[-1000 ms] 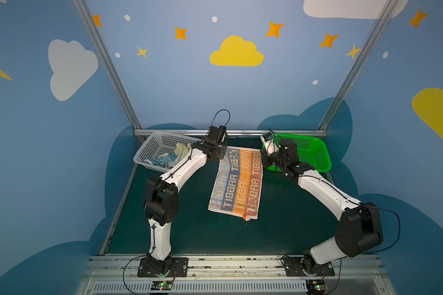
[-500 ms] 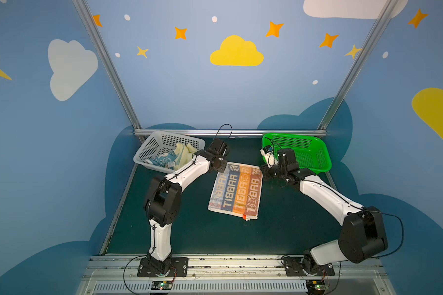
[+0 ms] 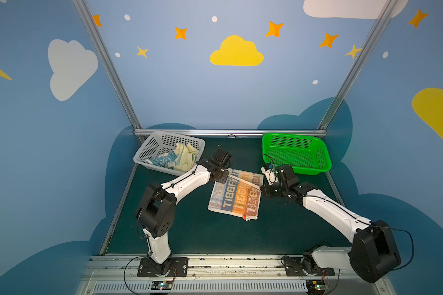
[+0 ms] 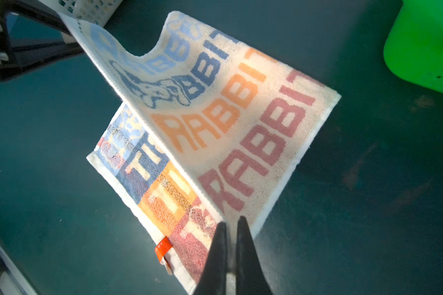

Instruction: Fold and stack the towels

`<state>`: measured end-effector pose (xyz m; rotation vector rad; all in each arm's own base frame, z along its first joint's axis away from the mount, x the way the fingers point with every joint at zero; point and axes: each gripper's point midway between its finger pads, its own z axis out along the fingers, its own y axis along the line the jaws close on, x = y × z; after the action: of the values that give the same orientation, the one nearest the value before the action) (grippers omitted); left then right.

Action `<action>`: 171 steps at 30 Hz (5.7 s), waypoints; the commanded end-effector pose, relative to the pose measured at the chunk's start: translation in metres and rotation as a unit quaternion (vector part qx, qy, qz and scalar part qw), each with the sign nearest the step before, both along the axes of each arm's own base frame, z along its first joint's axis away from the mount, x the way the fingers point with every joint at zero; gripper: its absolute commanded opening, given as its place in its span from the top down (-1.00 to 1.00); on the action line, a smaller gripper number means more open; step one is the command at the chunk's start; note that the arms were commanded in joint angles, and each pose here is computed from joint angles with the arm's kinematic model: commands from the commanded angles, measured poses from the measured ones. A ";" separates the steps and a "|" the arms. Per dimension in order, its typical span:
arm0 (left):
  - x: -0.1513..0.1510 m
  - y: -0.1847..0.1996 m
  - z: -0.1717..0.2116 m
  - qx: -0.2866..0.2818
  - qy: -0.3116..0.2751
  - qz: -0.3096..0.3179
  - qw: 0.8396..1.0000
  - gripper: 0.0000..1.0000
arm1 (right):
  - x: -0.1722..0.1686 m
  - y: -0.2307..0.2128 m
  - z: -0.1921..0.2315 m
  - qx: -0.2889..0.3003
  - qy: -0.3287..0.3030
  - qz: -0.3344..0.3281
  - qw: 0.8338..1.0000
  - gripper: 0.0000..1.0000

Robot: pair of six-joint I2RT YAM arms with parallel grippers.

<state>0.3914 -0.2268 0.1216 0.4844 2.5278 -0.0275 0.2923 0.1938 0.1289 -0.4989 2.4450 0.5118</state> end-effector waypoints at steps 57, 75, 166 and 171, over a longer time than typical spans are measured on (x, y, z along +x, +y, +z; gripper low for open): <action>-0.098 0.063 -0.032 0.049 -0.030 0.112 0.992 0.20 | -0.162 0.050 -0.071 -0.041 0.182 0.166 0.968 0.38; -0.025 0.044 -0.026 0.051 -0.049 0.111 0.991 -0.99 | -0.041 -0.005 -0.028 -0.010 0.048 -0.119 0.992 -0.78; 0.051 -0.034 -0.126 -0.060 0.129 0.069 0.987 0.69 | 0.049 -0.039 -0.118 0.009 0.187 -0.230 0.955 1.00; 0.057 -0.031 -0.123 -0.057 0.122 0.074 0.988 0.93 | 0.057 -0.038 -0.114 0.007 0.176 -0.228 0.958 1.00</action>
<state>0.4570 -0.2636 0.0225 0.2535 2.7038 -0.2247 0.3482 0.1534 0.0211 0.2115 2.7480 0.4548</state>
